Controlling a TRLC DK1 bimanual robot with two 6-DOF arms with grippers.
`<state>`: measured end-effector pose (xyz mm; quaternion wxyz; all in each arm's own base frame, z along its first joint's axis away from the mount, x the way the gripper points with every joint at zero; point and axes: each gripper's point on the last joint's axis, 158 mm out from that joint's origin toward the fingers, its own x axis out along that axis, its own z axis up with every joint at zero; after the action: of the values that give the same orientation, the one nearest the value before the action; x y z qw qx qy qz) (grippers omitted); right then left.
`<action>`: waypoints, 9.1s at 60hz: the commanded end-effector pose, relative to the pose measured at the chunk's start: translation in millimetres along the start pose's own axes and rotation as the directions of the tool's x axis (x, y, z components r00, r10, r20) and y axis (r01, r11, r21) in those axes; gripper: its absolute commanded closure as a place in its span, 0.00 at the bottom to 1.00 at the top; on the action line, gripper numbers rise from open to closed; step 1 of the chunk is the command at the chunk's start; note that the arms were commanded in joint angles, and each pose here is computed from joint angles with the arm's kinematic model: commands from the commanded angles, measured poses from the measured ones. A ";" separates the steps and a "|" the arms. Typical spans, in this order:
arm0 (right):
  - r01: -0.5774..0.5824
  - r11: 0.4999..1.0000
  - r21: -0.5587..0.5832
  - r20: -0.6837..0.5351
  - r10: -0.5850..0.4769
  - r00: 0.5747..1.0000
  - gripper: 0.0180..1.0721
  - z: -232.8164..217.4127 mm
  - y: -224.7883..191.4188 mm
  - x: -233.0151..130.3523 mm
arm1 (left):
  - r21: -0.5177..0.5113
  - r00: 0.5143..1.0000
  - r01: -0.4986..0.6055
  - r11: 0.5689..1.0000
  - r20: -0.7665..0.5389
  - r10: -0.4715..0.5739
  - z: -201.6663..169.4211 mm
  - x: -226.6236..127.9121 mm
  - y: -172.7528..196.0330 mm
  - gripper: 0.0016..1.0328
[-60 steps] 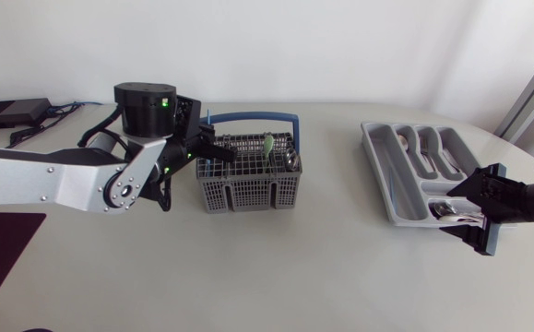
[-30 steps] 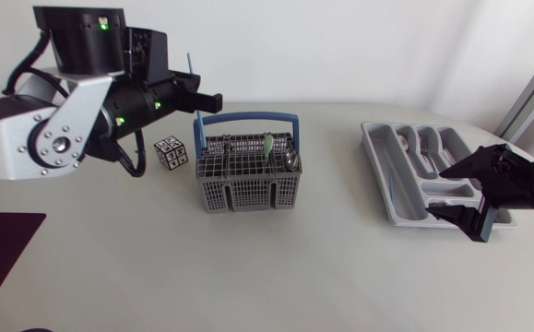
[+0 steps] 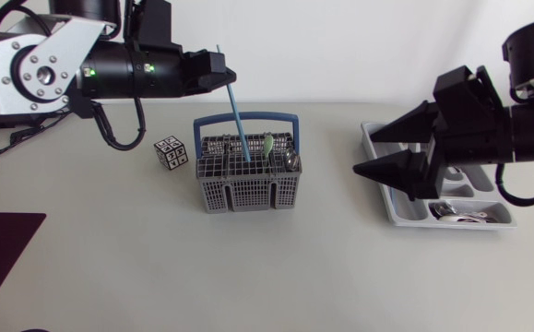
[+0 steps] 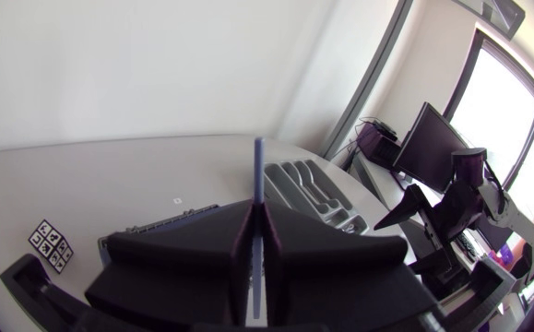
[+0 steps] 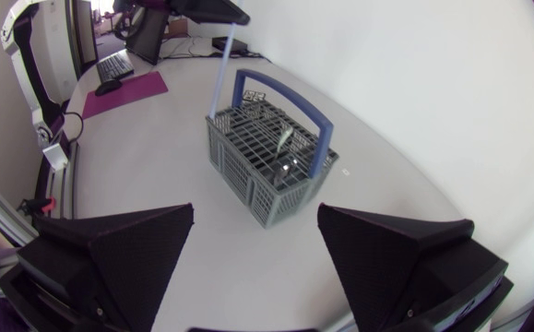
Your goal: Transfer all utensils from the basket to the drawer tray.
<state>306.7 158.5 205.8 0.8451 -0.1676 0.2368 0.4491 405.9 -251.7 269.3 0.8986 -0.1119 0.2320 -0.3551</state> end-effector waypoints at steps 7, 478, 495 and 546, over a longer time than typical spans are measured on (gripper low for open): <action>-0.096 0.988 0.123 0.034 0.092 0.995 0.11 33.6 12.9 33.7 | -0.069 0.994 0.094 0.993 -0.042 -0.097 2.9 14.9 -19.1 0.95; 0.818 0.562 0.119 -0.566 -0.639 0.521 0.22 -205.6 -209.3 -112.7 | 0.672 0.890 -0.034 0.740 -0.317 0.328 -166.6 49.9 18.2 0.05; 0.567 0.770 0.292 -0.286 -0.496 0.820 0.22 -88.0 -145.1 -53.1 | 0.671 0.888 -0.038 0.740 -0.317 0.333 -169.5 46.2 21.8 0.05; -0.059 0.887 0.457 -0.120 0.128 0.984 0.62 -19.6 -40.8 151.0 | 0.644 0.911 -0.107 0.757 -0.242 0.335 -161.0 55.3 36.6 0.05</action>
<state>405.1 218.2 112.3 0.8236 0.0022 0.4003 0.4019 382.5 -276.5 106.9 0.8662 0.2817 0.2572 -0.3226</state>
